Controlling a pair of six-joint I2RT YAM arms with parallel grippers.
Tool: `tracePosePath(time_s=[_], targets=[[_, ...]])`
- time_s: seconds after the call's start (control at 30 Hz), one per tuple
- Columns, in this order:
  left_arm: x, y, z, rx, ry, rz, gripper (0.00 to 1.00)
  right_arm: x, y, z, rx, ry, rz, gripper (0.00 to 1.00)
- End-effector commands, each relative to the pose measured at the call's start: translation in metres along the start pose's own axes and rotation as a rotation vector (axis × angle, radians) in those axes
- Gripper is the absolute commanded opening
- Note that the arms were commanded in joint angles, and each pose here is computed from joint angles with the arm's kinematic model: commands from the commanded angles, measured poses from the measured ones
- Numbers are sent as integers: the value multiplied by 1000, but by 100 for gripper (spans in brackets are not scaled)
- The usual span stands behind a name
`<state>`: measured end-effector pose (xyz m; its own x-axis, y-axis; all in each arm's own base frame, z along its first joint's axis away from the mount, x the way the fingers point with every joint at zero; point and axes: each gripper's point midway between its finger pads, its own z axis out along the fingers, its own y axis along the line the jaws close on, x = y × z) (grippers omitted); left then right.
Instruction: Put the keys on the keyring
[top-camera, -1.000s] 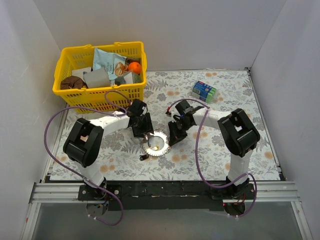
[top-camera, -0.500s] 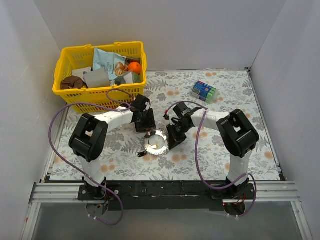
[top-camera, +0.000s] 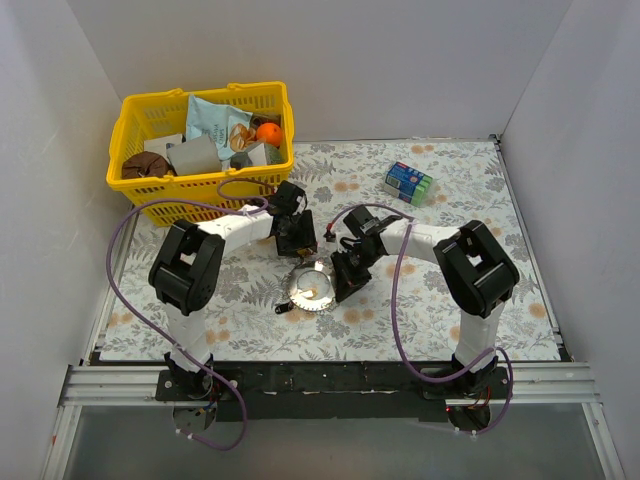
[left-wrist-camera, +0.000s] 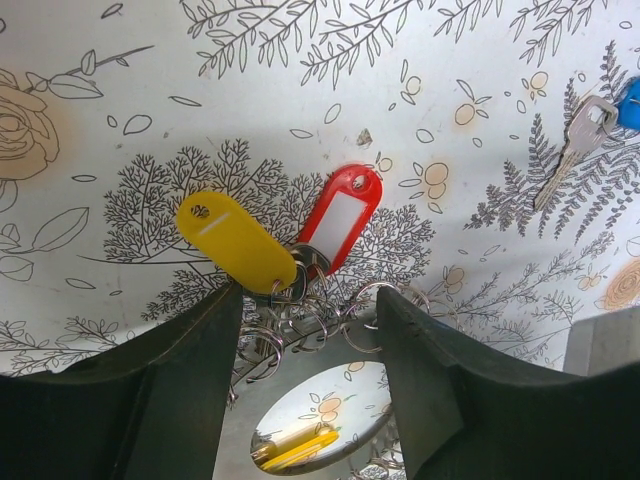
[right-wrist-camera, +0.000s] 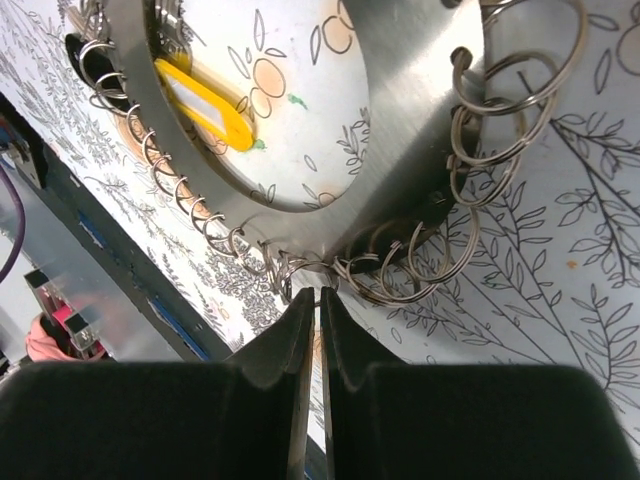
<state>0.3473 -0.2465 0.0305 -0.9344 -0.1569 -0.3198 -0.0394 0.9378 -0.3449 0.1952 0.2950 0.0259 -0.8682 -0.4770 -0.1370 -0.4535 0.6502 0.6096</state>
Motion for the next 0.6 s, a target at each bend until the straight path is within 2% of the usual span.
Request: tracePosePath(time_s=[0.0,0.27,0.57], targets=[[-5,3,-8,-20,-20,28,55,-17,26,-22,-42,-69,-66,14],[10,19,-36,-51,-44,-7,57,-48,41,-50,-8,-183,-133,15],[39,37,-61,-53,-63,-91,59,-62,1,-57,80,-220,-62,15]])
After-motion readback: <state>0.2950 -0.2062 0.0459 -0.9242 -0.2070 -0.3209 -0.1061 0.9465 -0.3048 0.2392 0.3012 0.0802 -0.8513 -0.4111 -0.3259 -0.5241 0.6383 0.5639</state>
